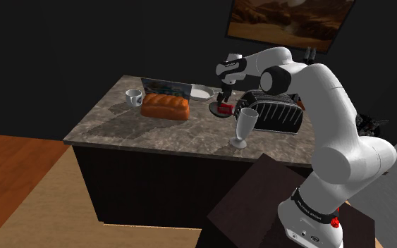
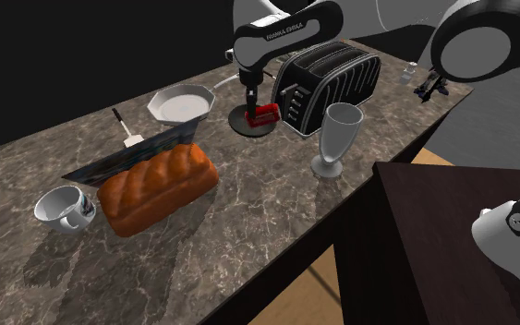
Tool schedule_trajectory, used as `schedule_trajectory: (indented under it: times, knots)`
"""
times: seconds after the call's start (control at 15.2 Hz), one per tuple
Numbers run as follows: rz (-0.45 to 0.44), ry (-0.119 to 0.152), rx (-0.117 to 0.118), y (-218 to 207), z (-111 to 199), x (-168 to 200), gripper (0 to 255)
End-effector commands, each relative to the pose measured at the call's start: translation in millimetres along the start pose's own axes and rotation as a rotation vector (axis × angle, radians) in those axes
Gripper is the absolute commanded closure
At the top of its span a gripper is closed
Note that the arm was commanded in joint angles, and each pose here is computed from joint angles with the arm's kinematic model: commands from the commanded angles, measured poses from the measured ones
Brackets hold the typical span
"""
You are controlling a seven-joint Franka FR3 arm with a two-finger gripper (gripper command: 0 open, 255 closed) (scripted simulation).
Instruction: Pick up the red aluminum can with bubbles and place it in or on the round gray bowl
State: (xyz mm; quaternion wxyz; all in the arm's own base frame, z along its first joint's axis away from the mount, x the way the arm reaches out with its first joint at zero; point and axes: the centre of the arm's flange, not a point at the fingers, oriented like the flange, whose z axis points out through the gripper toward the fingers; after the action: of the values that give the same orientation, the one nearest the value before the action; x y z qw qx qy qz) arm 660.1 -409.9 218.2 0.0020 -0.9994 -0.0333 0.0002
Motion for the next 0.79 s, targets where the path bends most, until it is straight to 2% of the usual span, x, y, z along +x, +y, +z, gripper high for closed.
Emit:
schedule_trajectory:
  times: [0.0,0.26,0.73]
  knots:
    - [0.0,0.0,0.0,0.1,0.1,0.0,0]
    - [0.0,0.0,0.0,0.1,-49.9,0.0,0]
    - [0.0,0.0,0.0,0.1,-49.9,0.0,0]
